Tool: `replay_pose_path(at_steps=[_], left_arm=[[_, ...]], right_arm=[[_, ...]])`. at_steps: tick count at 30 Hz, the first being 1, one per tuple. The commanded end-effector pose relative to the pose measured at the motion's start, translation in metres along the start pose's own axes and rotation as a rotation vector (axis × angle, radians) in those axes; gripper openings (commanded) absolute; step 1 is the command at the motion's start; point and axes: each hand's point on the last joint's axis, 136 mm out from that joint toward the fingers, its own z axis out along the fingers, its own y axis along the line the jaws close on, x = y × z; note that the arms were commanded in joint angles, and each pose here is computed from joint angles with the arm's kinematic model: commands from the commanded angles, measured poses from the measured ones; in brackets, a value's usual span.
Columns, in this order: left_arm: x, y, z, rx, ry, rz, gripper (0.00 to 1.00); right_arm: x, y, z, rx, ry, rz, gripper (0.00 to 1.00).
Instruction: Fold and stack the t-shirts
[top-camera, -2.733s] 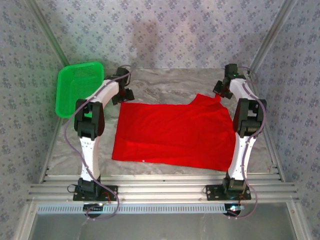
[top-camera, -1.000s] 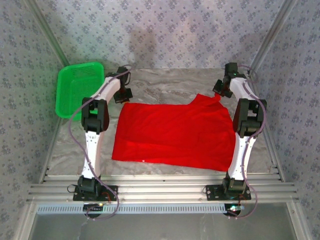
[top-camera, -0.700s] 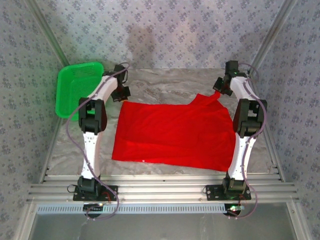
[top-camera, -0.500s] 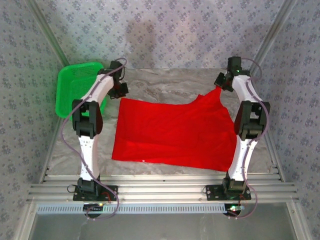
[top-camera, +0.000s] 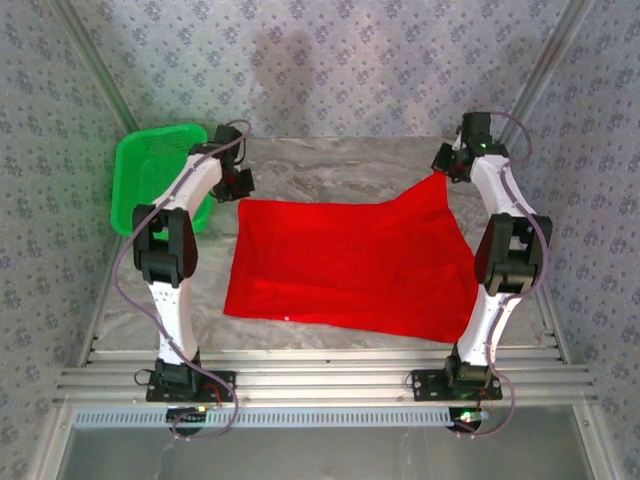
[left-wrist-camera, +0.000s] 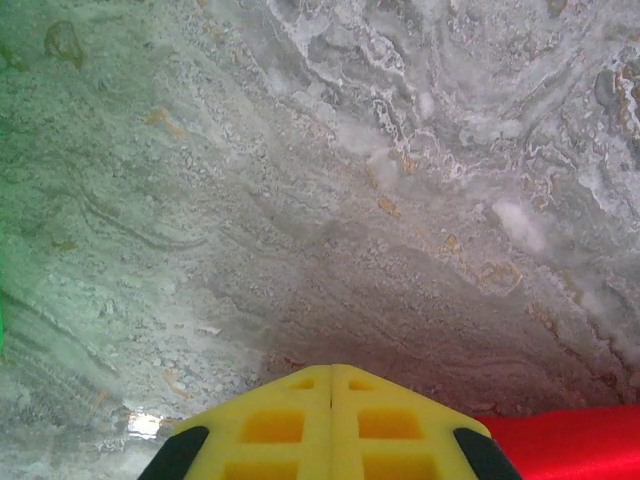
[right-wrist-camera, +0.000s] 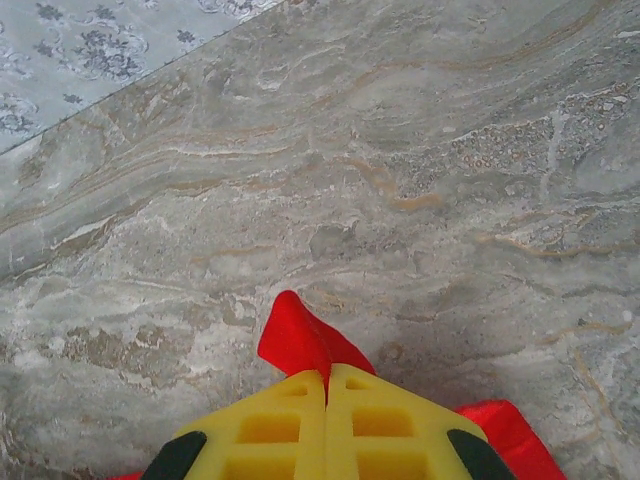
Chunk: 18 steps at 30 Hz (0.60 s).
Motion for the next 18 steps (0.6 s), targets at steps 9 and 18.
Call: replay_pose_path(at_steps=[9, 18], left_arm=[[0.006, 0.017, -0.036, 0.022, -0.065, -0.007, 0.0], [0.023, 0.021, -0.042, 0.048, -0.049, -0.009, 0.0]], right_arm=[[0.032, -0.002, -0.061, 0.014, -0.033, -0.065, 0.0], [0.073, -0.017, -0.088, 0.036, -0.013, -0.047, 0.0]])
